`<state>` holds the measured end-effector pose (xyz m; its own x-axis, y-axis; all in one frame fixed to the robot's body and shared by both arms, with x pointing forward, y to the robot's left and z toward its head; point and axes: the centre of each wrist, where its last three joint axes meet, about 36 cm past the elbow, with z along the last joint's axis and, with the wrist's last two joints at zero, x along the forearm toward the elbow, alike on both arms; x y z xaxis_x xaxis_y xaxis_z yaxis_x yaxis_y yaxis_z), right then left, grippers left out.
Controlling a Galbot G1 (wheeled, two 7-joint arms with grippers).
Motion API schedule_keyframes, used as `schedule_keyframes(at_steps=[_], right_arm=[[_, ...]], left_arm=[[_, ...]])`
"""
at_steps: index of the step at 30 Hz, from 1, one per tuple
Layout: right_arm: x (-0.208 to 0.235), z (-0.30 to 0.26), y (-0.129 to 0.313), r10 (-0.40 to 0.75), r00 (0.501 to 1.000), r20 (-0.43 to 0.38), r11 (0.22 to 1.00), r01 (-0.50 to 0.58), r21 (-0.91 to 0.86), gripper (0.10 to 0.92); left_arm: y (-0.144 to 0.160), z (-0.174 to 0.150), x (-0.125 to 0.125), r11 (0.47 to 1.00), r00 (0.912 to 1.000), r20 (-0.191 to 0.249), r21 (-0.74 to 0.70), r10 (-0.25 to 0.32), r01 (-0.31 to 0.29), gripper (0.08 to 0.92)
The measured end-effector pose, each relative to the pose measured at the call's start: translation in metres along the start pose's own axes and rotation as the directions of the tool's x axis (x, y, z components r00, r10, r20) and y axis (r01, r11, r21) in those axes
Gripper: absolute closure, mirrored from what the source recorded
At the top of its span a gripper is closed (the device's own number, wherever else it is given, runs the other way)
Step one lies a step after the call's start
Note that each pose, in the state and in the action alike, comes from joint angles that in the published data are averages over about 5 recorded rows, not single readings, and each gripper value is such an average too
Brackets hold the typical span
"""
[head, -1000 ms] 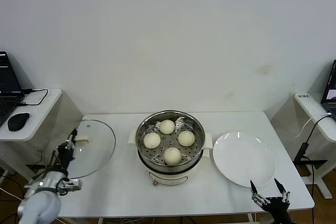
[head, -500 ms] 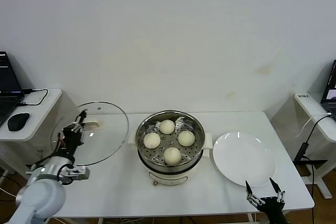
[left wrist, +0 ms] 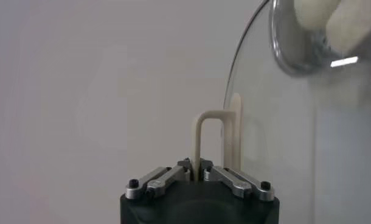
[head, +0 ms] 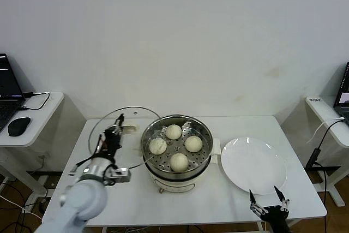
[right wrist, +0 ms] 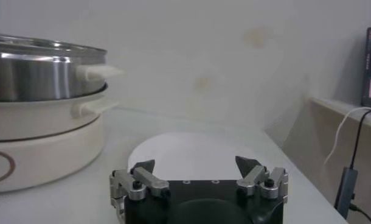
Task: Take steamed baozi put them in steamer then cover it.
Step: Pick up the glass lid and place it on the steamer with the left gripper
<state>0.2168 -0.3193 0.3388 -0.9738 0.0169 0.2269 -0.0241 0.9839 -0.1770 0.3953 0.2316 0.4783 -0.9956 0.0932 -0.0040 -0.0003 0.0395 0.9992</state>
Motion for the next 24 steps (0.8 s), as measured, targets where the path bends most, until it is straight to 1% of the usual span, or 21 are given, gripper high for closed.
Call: schedule_keyframes(at_steps=[12,20,24], right_arm=[[-0.002,0.008,0.007,-0.009,1.000,-0.023,1.000,0.010,0.027,0.200],[-0.004,0.011,0.010,-0.015,0.999,-0.033,0.999,0.017,0.034,0.200],[-0.004,0.013,0.011,-0.019,0.999,-0.037,0.999,0.021,0.038,0.200]], left_arm=[[-0.011,-0.079,-0.028,1.000,0.9996,0.015,-0.012,0.022,-0.022,0.851],[-0.021,-0.124,-0.034,0.998,0.9976,0.021,0.007,0.065,-0.065,0.851],[-0.023,-0.142,-0.036,0.997,0.9969,0.023,0.014,0.075,-0.075,0.851]])
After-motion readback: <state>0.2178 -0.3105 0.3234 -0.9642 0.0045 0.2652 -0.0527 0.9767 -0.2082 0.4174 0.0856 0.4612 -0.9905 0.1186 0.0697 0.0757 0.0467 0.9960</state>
